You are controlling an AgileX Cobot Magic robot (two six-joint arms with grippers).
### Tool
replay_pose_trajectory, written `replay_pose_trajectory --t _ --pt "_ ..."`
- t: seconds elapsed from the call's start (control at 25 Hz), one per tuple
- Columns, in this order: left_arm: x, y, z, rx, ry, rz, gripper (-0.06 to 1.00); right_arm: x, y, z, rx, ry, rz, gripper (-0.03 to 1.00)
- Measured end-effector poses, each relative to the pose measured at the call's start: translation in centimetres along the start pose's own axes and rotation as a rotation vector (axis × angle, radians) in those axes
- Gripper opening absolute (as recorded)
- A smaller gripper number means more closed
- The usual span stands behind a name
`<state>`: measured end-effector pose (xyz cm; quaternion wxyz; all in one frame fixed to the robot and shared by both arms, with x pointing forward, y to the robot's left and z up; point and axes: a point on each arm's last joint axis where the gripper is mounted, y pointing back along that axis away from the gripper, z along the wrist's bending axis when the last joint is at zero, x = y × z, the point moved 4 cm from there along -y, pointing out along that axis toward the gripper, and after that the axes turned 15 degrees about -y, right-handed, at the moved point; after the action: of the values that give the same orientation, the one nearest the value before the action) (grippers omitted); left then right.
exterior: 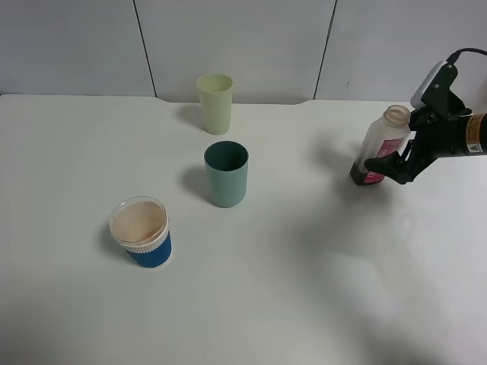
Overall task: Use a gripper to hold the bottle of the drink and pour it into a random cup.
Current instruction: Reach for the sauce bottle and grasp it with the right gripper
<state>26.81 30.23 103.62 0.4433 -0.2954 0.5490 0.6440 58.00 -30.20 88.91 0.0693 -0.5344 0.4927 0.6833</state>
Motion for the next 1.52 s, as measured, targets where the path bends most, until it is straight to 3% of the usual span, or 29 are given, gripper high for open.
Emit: replay_pose_trajectory --t 0.64,1.28,1.52 --pt "0.0 0.0 0.0 0.0 0.0 0.0 0.93 -0.6 0.1 1.1 -0.091 -0.202 -0.036 0.92" --pt "0.0 0.0 0.0 0.0 0.0 0.0 0.93 -0.2 -0.2 2.8 -0.185 -0.229 0.029 0.89" --pt "0.0 0.0 0.0 0.0 0.0 0.0 0.93 -0.2 -0.2 2.9 -0.191 -0.221 0.034 0.71"
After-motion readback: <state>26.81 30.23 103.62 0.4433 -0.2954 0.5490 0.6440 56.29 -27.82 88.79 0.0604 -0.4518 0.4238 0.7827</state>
